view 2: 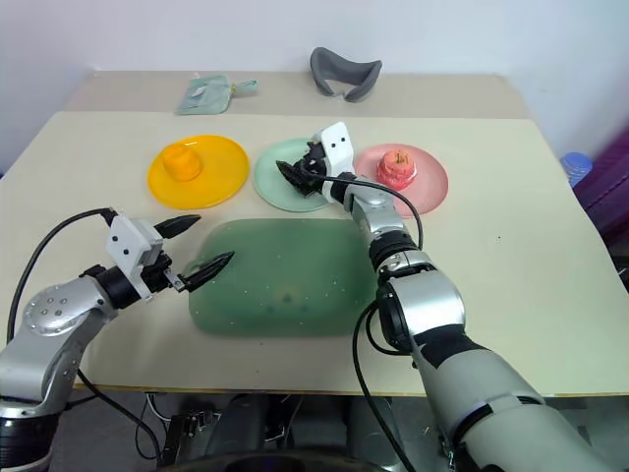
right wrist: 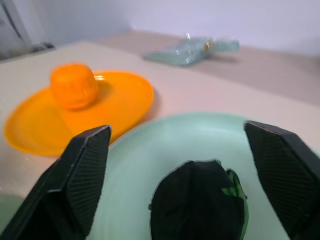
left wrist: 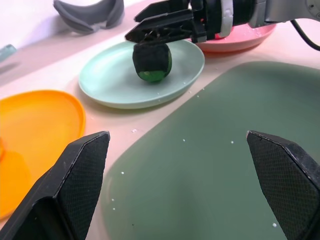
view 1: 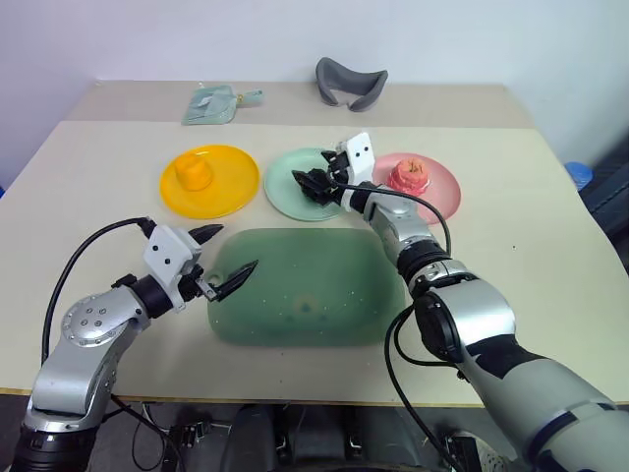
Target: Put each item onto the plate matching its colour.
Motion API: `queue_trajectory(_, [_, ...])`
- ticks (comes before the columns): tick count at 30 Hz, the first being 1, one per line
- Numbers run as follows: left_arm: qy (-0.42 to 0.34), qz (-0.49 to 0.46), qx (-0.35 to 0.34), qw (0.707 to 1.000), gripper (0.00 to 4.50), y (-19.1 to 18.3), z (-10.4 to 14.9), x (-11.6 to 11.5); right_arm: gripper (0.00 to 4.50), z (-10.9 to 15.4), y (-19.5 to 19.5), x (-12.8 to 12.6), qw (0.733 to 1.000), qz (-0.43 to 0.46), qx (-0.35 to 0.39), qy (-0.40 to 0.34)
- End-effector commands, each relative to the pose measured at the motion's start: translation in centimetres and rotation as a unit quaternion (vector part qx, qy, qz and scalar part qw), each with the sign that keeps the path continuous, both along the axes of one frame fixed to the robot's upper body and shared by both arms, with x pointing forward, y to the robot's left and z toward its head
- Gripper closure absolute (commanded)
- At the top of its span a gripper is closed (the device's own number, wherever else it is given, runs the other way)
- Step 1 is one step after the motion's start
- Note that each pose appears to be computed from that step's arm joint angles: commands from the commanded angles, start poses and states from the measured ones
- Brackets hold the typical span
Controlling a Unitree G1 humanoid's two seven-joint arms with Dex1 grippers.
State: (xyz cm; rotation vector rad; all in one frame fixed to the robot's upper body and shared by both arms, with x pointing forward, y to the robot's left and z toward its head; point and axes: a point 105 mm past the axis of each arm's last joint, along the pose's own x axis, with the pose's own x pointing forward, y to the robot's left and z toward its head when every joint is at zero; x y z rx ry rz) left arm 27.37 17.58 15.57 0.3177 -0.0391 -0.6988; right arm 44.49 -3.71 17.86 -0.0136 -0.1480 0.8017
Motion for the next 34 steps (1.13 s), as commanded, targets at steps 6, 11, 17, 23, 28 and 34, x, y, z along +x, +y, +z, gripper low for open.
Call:
queue_trajectory(6, [-0.003,-0.009,-0.004,1.000,0.00,1.7,-0.3,-0.8,0.08,1.0,-9.0,-6.3,0.997,0.014,-0.013,-0.081])
queue_trajectory(11, [0.007,0.002,-0.003,1.000,0.00,3.0,-1.0,-1.0,0.08,-1.4,-16.7,-12.4,0.991,-0.113,-0.065,-0.041])
queue_trajectory(17, [0.013,0.003,-0.009,1.000,0.00,4.5,-0.9,-1.1,0.08,-2.9,-20.9,-16.8,0.976,-0.186,-0.116,-0.009])
queue_trajectory(23, [0.037,-0.021,0.000,0.999,0.00,5.3,-1.2,-1.0,0.08,-3.0,-20.9,-17.8,0.976,-0.182,-0.123,-0.002])
queue_trajectory(28, [0.042,-0.030,-0.008,0.999,0.00,4.9,-1.2,-0.9,0.08,-3.4,-21.0,-18.2,0.975,-0.185,-0.121,0.008])
queue_trajectory(34, [0.044,-0.032,-0.014,0.998,0.00,4.5,-1.3,-0.9,0.08,-3.7,-21.2,-18.3,0.975,-0.185,-0.119,0.011])
